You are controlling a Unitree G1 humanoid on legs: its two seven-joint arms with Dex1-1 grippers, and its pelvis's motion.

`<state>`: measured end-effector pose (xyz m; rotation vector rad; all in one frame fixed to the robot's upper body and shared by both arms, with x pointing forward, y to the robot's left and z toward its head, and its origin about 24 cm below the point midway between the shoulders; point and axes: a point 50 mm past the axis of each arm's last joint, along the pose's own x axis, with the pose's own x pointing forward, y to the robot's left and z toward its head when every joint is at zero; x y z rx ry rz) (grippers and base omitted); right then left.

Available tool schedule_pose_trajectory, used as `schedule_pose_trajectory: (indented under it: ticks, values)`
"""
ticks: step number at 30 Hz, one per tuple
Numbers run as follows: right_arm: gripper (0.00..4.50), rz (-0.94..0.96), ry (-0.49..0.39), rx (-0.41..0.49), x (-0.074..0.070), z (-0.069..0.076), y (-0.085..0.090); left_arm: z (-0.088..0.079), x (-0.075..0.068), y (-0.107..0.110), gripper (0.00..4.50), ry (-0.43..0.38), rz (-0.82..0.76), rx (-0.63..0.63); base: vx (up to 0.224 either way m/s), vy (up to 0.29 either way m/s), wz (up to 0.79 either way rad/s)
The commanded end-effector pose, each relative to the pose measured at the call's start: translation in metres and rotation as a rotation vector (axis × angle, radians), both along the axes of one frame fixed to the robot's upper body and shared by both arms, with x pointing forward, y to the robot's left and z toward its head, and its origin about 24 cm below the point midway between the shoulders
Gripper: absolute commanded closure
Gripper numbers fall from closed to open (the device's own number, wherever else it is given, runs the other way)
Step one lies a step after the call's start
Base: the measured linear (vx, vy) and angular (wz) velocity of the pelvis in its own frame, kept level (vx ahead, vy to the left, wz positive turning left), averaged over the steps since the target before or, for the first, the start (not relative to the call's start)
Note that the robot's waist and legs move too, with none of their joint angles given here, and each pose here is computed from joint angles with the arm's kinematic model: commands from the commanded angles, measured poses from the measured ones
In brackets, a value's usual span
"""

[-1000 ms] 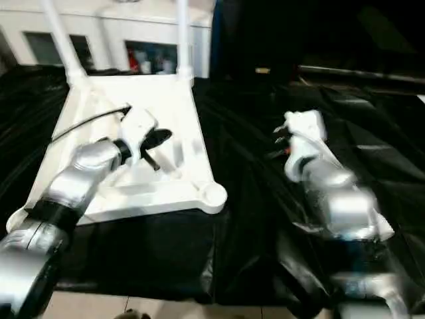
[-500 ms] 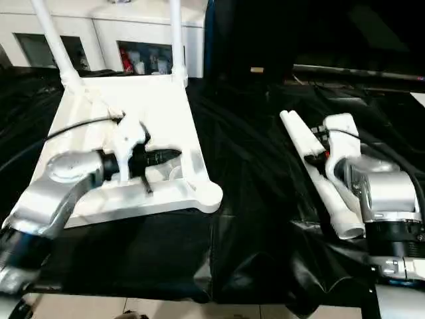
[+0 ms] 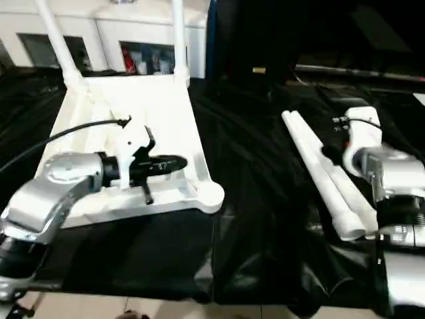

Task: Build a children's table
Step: Rotate table base, then pick table leg

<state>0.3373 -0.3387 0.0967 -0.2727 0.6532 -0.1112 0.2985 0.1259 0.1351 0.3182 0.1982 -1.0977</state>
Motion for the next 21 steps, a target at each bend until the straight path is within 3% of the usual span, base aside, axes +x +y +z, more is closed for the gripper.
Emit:
schedule_pose_trajectory:
  ticks: [1, 10, 15, 21]
  values:
    - [1.13, -0.017, 0.016, -0.043, -0.004, -0.001, -0.010, 0.001, -0.003, 0.002, 4.50, 0.006, -0.009, 0.007, 0.000, 0.000, 0.00]
    - [0.40, -0.011, 0.091, -0.018, -0.022, -0.028, -0.024, 0.009, -0.010, 0.009, 4.50, 0.026, -0.026, 0.011, 0.000, 0.000, 0.00]
    - [0.03, 0.046, 0.117, 0.006, -0.022, -0.029, -0.022, 0.010, -0.009, 0.012, 4.50, 0.023, -0.021, 0.023, 0.000, 0.000, 0.00]
    - [0.03, 0.062, 0.074, 0.069, -0.014, -0.021, -0.016, 0.015, -0.003, 0.011, 4.50, -0.002, -0.003, 0.017, 0.000, 0.000, 0.00]
